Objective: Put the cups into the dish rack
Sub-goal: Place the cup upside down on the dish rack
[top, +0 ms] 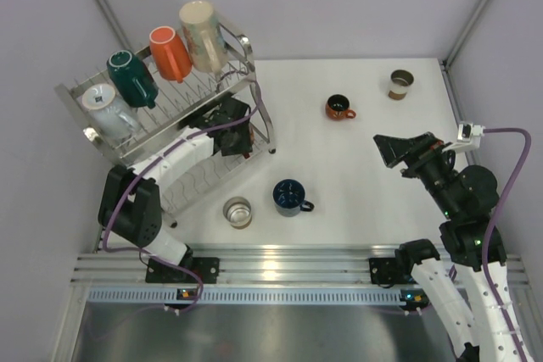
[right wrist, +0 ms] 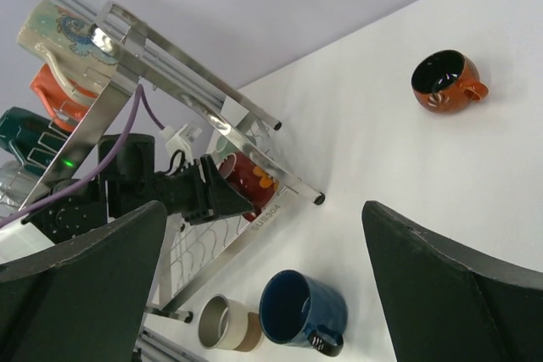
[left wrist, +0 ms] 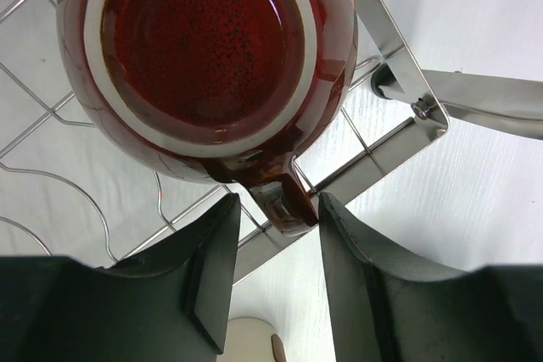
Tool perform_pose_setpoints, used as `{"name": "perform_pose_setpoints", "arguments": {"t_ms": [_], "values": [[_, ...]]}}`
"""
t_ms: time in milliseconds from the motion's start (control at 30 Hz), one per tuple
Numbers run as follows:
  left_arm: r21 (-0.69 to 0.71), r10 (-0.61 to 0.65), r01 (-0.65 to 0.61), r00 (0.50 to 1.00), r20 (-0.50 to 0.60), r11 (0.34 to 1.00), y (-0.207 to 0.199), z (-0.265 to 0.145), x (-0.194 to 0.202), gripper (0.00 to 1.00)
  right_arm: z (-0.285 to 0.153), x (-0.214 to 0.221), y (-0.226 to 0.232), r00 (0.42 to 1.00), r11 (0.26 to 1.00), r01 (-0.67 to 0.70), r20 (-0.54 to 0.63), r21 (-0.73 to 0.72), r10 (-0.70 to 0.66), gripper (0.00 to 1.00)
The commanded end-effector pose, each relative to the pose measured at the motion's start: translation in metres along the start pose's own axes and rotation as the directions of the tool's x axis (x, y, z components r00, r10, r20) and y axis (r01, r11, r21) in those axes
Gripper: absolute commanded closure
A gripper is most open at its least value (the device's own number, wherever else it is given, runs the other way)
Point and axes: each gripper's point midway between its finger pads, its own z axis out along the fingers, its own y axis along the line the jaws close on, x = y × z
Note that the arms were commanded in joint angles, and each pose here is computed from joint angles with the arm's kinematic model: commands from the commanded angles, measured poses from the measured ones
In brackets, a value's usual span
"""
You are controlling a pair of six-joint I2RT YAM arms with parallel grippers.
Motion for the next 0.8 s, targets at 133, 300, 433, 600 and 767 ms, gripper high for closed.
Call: {"name": "perform_pose_setpoints", "arguments": {"t_ms": [133, 300, 433, 600, 767], "values": [[0.119, -0.079, 0.061, 0.986, 0.15, 0.991, -0.023, -0.044, -0.043, 0.62, -0.003, -0.012, 0.007, 0.999, 1.0, 0.026, 0.033, -0.009, -0.026, 0.01], [0.128, -0.107, 0.087, 0.982, 0.154, 0.988, -0.023, -0.047, -0.042, 0.61, -0.004, -0.013, 0.008, 0.999, 0.999, 0.031, 0.034, -0.01, -0.03, 0.0], [0.162, -0.136, 0.111, 0.98, 0.148, 0.981, -0.029, -0.049, -0.042, 0.59, -0.004, -0.013, 0.008, 0.999, 0.999, 0.032, 0.034, -0.01, -0.032, 0.01], [0.207, -0.162, 0.135, 0.98, 0.119, 0.969, -0.037, -0.047, -0.037, 0.58, -0.004, -0.013, 0.009, 0.999, 0.999, 0.034, 0.033, -0.013, -0.034, 0.01], [0.223, -0.182, 0.155, 0.978, 0.106, 0.962, -0.039, -0.046, -0.032, 0.55, -0.006, -0.013, 0.009, 0.999, 0.999, 0.041, 0.034, -0.016, -0.04, 0.01]]}}
